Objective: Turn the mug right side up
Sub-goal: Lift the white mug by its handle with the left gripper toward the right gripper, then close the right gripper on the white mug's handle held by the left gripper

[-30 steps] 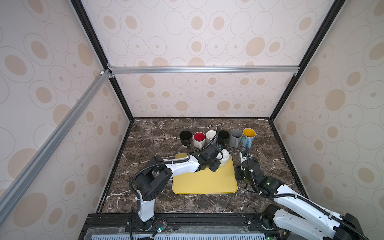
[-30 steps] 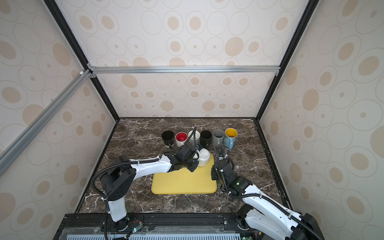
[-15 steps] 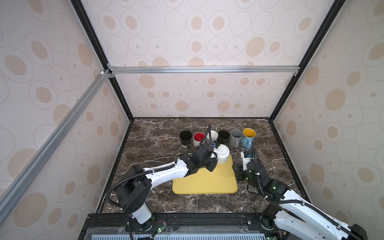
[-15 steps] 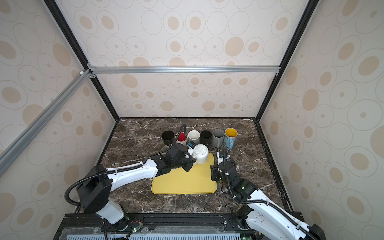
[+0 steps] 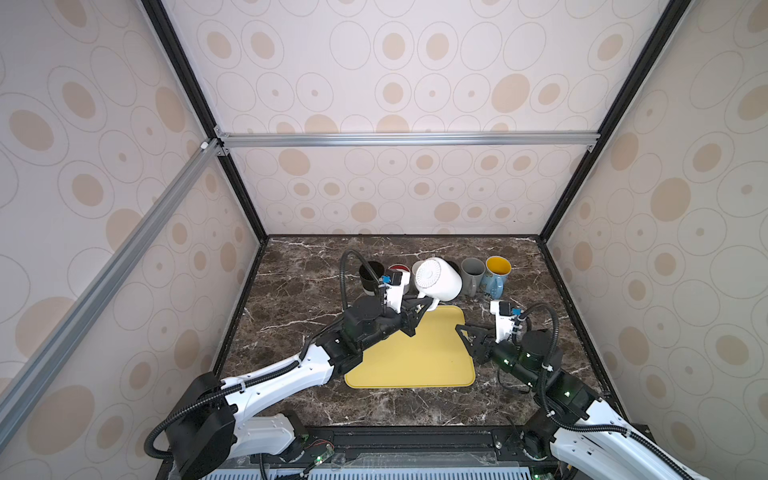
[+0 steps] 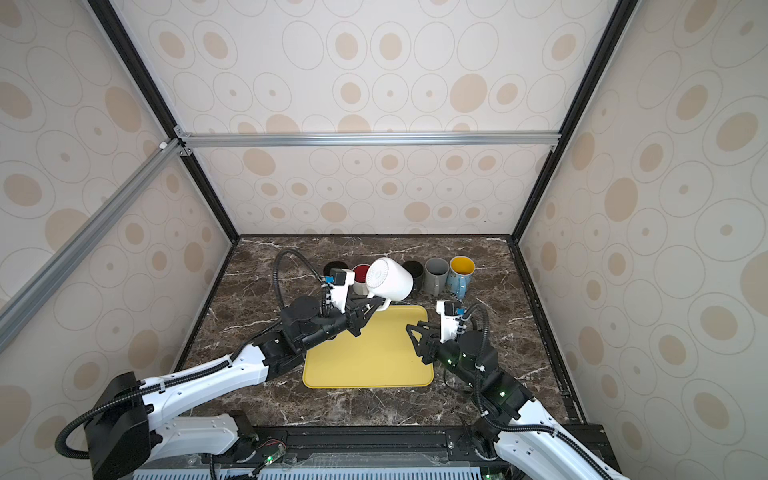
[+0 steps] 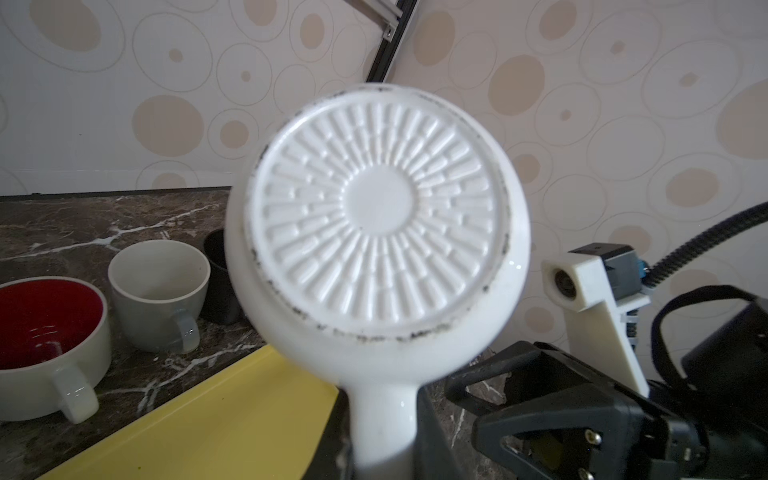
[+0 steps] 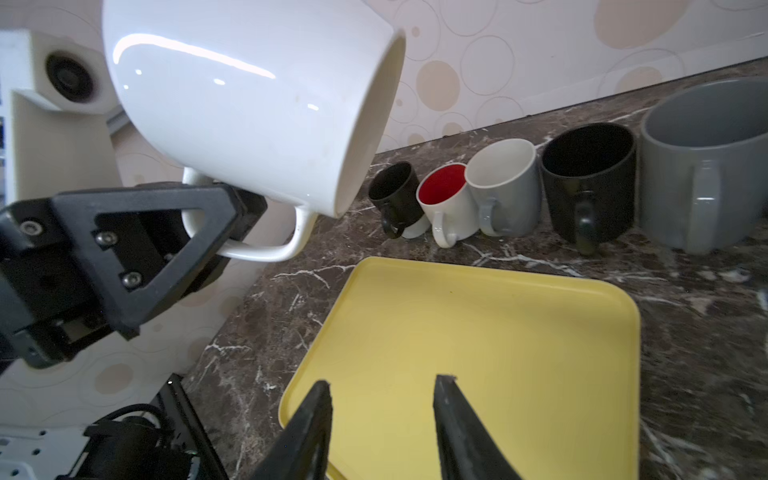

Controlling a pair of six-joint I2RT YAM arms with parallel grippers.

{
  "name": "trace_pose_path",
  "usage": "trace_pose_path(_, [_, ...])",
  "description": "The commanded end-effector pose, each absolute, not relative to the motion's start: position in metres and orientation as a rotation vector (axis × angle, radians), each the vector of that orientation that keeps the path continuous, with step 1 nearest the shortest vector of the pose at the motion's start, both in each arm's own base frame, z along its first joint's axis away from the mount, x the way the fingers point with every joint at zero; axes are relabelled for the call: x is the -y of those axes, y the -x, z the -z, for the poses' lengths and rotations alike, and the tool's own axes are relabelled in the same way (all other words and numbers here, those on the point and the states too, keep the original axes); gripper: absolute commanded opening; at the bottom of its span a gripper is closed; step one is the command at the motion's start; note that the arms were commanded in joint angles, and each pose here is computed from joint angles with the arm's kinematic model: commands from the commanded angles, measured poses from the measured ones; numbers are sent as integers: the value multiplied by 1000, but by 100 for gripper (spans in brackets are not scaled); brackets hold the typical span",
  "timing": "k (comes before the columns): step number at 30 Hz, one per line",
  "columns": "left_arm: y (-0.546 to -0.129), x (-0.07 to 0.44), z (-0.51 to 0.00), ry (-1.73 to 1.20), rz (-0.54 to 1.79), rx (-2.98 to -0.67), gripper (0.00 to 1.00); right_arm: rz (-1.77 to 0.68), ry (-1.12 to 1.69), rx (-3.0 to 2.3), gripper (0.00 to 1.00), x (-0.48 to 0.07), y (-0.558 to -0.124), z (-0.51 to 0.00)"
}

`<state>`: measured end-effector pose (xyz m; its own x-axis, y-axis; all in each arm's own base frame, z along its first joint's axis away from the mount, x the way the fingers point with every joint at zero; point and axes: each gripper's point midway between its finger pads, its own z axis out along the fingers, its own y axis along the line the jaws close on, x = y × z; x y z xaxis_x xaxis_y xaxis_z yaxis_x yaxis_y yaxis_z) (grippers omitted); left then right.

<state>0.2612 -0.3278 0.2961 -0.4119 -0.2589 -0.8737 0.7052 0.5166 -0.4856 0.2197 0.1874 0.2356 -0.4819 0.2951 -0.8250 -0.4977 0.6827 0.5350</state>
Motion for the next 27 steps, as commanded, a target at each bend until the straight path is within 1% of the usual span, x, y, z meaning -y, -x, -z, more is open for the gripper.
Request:
trace_pose_path(1, [-244,310,-389,-275,1335,-1338,0,-1129,193,-1718,44,-203,-211,-270])
trace_pose_path(7, [-236,278,-404,-122,1433,-1185,0,-1259,136,-1537,44,-201,-207,-310])
trace_pose_path(11, [-235,272,-404,-60,1503,-1122,0,-1331,174,-1417,44,-204,-199,-337])
trace_pose_path(18, [-232,274,-404,-18,1658,-1012,0,-1438,189,-1364,48,-222,-208,-354])
trace_pose_path(27, [-235,280,-398,-12,1700,-995,0,-1476,171,-1337,48,-231,-219,-361])
